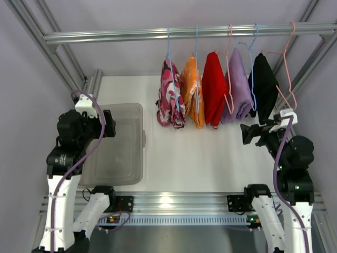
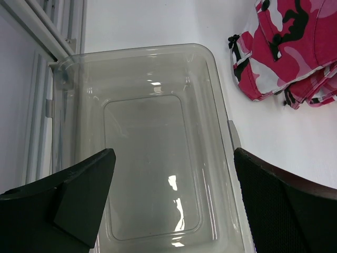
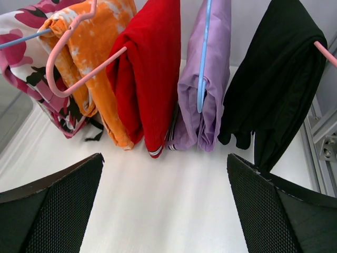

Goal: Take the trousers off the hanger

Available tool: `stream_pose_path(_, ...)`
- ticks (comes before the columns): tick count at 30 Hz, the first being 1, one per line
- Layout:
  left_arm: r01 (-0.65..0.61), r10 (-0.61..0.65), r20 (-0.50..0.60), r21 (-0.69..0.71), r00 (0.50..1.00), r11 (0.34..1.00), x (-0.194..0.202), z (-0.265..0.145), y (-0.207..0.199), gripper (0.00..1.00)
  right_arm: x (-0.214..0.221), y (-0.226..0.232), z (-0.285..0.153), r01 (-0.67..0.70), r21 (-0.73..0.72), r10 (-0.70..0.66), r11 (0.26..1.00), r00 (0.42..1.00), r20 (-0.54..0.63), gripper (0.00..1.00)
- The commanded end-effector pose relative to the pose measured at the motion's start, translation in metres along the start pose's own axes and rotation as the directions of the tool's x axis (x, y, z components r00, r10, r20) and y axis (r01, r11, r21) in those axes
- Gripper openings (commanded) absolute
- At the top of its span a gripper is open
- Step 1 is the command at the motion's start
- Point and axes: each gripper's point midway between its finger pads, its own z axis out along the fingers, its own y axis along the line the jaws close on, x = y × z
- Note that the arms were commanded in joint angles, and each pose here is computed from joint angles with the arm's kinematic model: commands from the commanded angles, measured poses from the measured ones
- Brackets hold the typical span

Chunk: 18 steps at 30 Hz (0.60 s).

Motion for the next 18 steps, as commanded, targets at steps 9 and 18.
stream_pose_path(9, 0.067, -0.068, 0.014, 0.09, 0.998, 0.994, -0.009, -0.001, -0.018, 0.99, 0.001, 0.001, 0.005, -0.034, -0.005, 0.034, 0.999, 0.999, -0.001, 0.99)
stream_pose_path(18, 0.338, -0.416, -0.022, 0.624, 0.909, 0.704, -0.061, -0.01, -0.117, 0.99, 0.006, 0.001, 0.003, -0.044, -0.006, 0.044, 0.999, 0.999, -0.029, 0.99)
